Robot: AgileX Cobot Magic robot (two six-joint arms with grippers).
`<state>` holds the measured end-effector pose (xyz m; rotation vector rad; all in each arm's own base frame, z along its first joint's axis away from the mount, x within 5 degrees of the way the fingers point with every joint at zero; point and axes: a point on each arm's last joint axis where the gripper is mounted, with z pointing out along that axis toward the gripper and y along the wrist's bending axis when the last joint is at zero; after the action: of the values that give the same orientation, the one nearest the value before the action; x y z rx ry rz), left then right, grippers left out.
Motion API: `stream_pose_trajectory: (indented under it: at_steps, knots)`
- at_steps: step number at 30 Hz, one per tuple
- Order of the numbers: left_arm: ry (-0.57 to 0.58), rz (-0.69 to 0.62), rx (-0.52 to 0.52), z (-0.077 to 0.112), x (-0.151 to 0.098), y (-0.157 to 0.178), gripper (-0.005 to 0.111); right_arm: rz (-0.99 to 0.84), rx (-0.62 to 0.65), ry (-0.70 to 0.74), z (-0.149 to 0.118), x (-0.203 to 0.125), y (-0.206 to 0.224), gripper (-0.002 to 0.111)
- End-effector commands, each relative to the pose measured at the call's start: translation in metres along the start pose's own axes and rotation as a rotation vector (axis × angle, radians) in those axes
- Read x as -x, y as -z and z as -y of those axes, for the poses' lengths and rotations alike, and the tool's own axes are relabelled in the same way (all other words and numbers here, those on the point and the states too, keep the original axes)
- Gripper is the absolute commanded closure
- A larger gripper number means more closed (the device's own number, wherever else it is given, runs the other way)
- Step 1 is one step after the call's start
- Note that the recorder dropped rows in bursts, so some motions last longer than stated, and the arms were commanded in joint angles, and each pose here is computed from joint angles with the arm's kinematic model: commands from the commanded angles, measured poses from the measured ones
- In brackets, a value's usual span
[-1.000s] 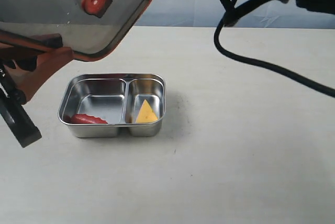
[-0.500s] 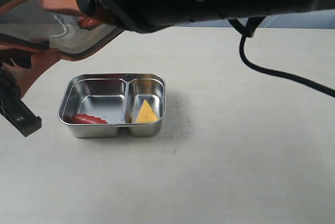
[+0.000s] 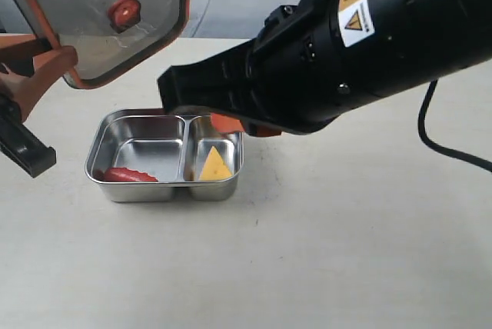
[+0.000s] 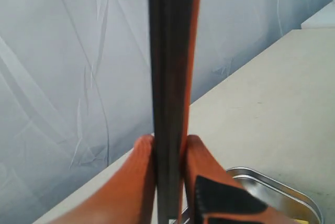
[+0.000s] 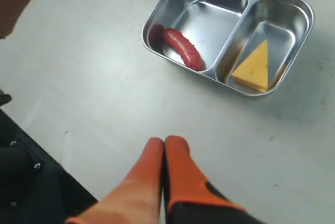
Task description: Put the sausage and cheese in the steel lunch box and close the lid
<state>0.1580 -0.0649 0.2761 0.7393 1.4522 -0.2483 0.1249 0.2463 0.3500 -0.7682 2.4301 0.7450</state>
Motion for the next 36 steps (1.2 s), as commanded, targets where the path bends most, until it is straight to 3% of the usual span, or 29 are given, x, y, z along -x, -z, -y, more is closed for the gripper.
stream_pose_trajectory:
  at_steps: [1, 3, 6, 12, 18, 23, 28, 33, 36]
  knots:
    - [-0.021, -0.016, 0.041, -0.006, 0.004, 0.0, 0.107, 0.008, -0.16, 0.036, 0.015, 0.0, 0.001, 0.108]
    - [-0.026, -0.04, 0.051, -0.007, 0.002, 0.0, 0.107, 0.031, -0.32, 0.022, 0.029, 0.002, 0.005, 0.108]
    - [-0.048, -0.08, 0.061, -0.008, -0.002, 0.0, 0.107, 0.094, -0.454, 0.016, 0.041, 0.008, 0.01, 0.108]
    - [-0.111, -0.209, 0.04, 0.003, -0.003, -0.005, 0.107, 0.153, -0.505, -0.152, 0.099, 0.022, 0.01, 0.108]
    - [-0.184, -0.355, 0.071, 0.008, -0.002, -0.007, 0.107, 0.217, -0.307, -0.282, 0.141, 0.022, 0.001, 0.108]
    - [-0.288, -0.383, 0.054, 0.015, 0.004, -0.008, 0.107, 0.253, -0.142, -0.386, 0.16, 0.014, -0.003, 0.108]
    - [-0.369, -0.383, 0.025, 0.022, 0.009, -0.01, 0.107, 0.294, 0.077, -0.459, 0.165, 0.005, -0.011, 0.108]
    - [-0.437, -0.474, 0.056, 0.022, 0.003, -0.014, 0.107, 0.259, 0.495, -0.383, 0.15, 0.008, -0.029, 0.109]
    - [-0.483, -0.507, 0.061, 0.024, 0.001, -0.016, 0.107, 0.218, 0.512, -0.419, 0.159, 0.006, -0.048, 0.109]
